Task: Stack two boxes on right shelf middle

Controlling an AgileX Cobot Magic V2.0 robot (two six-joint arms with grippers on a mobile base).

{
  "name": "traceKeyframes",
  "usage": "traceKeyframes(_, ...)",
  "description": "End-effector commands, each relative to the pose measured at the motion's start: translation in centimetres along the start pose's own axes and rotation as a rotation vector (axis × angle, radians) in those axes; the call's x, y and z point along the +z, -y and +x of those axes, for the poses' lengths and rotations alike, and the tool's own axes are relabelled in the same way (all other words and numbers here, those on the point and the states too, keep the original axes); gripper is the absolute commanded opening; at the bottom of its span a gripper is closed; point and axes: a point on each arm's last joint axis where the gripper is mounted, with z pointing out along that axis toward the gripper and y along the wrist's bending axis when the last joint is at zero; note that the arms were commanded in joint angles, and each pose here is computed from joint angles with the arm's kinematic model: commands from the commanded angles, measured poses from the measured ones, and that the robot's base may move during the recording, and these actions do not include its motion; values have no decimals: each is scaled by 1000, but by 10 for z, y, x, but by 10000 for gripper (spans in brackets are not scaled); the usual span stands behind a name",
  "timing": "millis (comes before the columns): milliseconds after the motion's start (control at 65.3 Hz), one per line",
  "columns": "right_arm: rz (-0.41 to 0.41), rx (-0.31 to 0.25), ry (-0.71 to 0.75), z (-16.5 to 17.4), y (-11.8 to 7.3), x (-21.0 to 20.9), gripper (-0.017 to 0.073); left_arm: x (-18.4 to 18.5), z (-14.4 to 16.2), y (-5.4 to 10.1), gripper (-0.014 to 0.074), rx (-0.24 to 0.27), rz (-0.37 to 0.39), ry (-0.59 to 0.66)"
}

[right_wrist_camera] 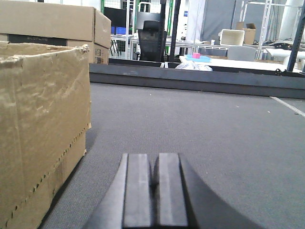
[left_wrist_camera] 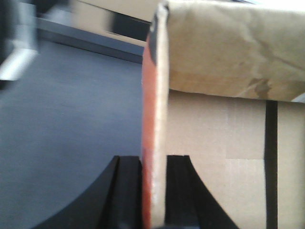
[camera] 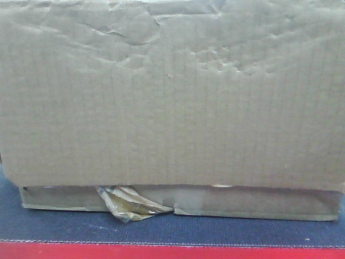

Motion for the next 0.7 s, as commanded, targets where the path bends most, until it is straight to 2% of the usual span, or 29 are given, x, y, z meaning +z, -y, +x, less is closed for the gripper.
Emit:
traceKeyframes(0,6,6,19,-2,0,0,-162,2,7,22,-111,3,-1,18)
traceKeyframes(77,6,6,19,-2,0,0,-162,15,24,47,-111,62,-10,-15)
traceKeyframes(184,6,6,19,-2,0,0,-162,31,47,72,-111,88,20,-92)
traceKeyframes(291,6,6,19,-2,0,0,-162,52,73,88,-111,96,17,-185)
traceKeyframes(505,6,6,19,-2,0,0,-162,99,126,91,-111,114,-81,-366)
traceKeyframes(689,6,6,19,-2,0,0,-162,124,171,87,-111,146,-123,-531)
